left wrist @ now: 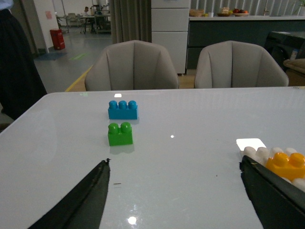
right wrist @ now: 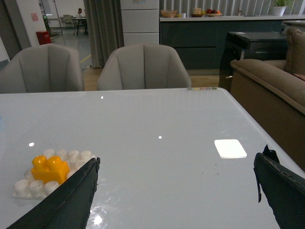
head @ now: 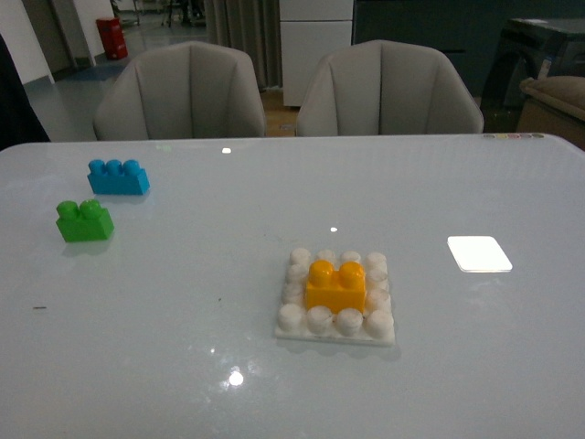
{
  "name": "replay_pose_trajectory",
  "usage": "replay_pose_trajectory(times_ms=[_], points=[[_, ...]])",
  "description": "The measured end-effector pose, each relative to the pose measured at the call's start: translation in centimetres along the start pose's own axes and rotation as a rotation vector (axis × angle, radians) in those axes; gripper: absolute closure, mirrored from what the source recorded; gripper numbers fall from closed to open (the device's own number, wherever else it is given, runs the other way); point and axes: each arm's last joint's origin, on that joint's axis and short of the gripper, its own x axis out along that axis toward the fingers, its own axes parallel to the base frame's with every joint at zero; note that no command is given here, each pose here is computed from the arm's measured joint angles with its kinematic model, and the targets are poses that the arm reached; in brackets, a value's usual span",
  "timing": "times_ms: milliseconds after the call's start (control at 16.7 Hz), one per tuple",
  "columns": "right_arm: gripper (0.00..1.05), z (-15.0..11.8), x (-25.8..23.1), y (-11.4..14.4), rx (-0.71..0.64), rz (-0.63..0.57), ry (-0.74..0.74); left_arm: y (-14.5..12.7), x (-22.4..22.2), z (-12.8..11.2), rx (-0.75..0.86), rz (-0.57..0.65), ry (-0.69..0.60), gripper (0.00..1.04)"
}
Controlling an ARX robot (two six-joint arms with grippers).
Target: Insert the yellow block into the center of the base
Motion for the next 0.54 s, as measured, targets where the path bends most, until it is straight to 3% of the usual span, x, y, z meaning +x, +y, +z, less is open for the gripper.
replay_pose_trajectory(times_ms=[60,120,539], points=[[0.06,0.0,0.0,0.0,0.0,0.0,0.0,0.0,0.0,0.0,0.0,0.0,0.0,0.09],[0.06,0.0,0.0,0.0,0.0,0.0,0.0,0.0,0.0,0.0,0.001,0.0,0.0,0.06],[0.06,0.0,0.0,0.0,0.0,0.0,0.0,0.0,0.0,-0.01,0.001,0.0,0.001,0.07]])
